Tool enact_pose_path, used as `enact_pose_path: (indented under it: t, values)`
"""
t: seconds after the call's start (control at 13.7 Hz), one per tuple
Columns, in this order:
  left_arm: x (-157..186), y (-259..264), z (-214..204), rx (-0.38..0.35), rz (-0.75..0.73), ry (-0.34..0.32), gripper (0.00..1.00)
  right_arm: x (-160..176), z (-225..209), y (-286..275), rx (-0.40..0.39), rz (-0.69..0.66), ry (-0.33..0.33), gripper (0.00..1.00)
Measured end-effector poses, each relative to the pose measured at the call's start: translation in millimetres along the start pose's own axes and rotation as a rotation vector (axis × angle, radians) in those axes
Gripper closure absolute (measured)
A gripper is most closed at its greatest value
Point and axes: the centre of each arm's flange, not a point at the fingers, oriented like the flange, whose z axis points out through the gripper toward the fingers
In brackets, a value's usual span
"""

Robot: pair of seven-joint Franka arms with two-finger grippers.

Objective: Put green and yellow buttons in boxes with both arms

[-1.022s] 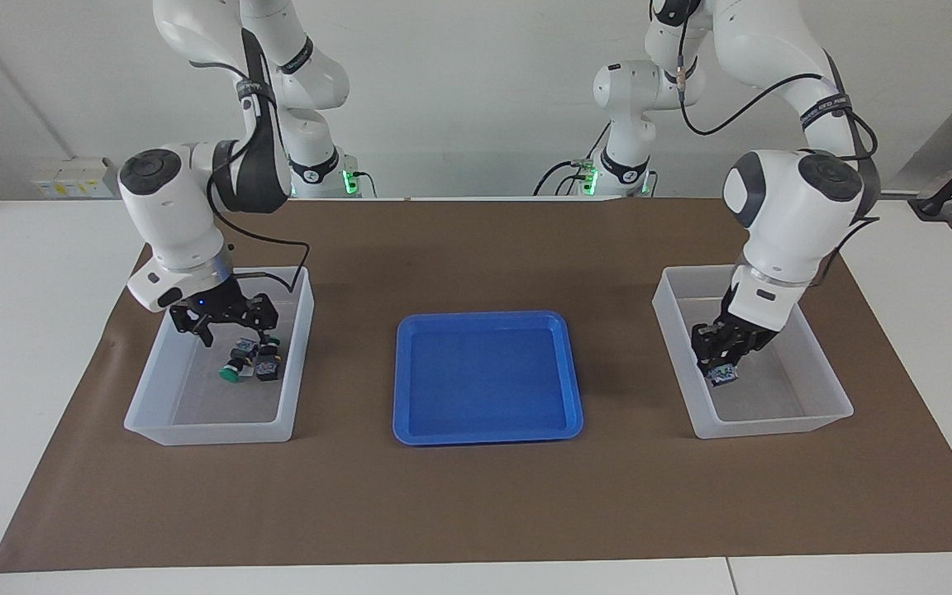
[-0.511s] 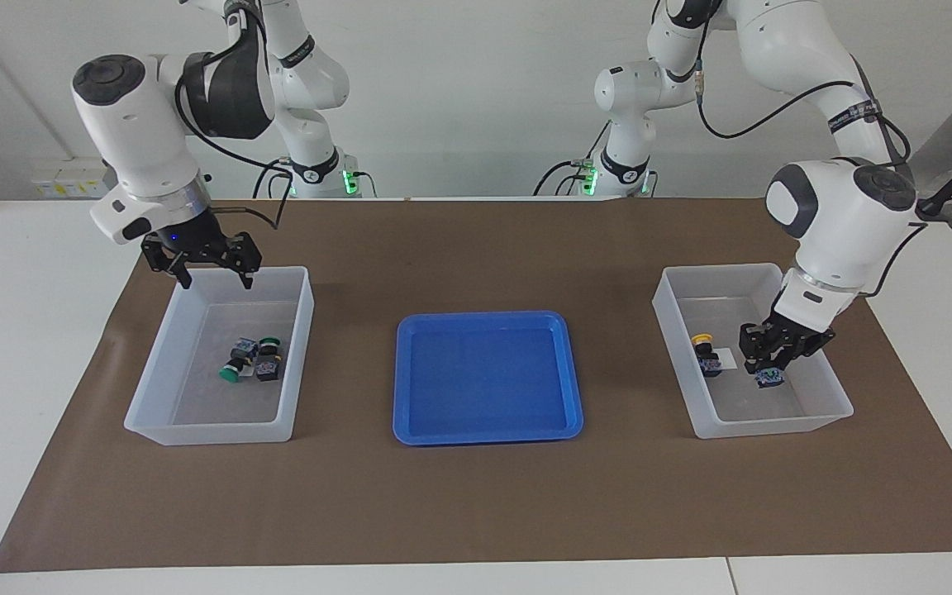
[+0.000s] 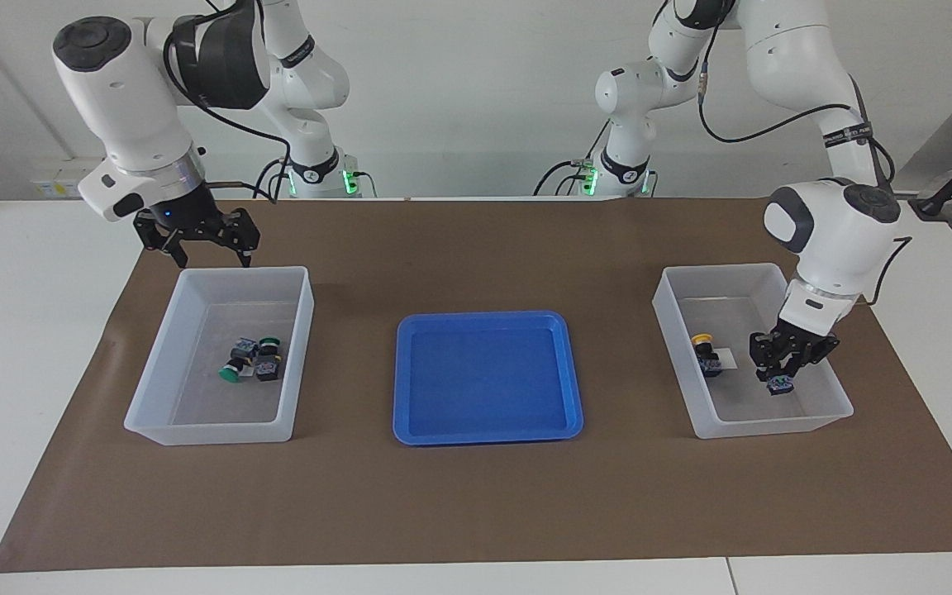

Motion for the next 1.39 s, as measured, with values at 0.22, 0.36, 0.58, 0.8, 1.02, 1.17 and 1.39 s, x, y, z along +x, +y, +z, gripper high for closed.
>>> enact_pose_path:
  t: [0.22,0.36,0.58,0.8,1.02,1.17,1.39]
  values:
    - [-11.4,-15.7,20.5,0.004,-0.007,0.001,0.53,-2.0,-4.4,0.0,-0.001,0.000,0.006,0.00]
    - [-13.2,-15.9,28.2,0.002,-0.007,-0.002,0.53,-2.0,-4.5,0.0,-0.001,0.000,0.006,0.00]
    - [-15.0,-12.2,31.8,-0.002,-0.002,-0.008,0.53,-2.0,-4.5,0.0,-0.001,0.000,0.006,0.00]
    - [-14.6,-9.2,31.9,-0.005,0.002,-0.008,0.44,-2.0,-4.5,0.0,-0.001,0.000,0.006,0.00]
    - [-14.2,-7.2,31.8,-0.007,0.005,-0.008,0.37,-2.0,-4.5,0.0,-0.001,0.000,0.006,0.00]
    - [-11.9,-4.6,29.4,-0.009,0.010,-0.013,0.37,-2.0,-4.5,0.0,-0.001,0.000,0.006,0.00]
    - [7.6,7.6,4.3,-0.021,0.033,-0.064,0.41,-2.0,-4.5,0.0,-0.001,0.000,0.006,0.00]
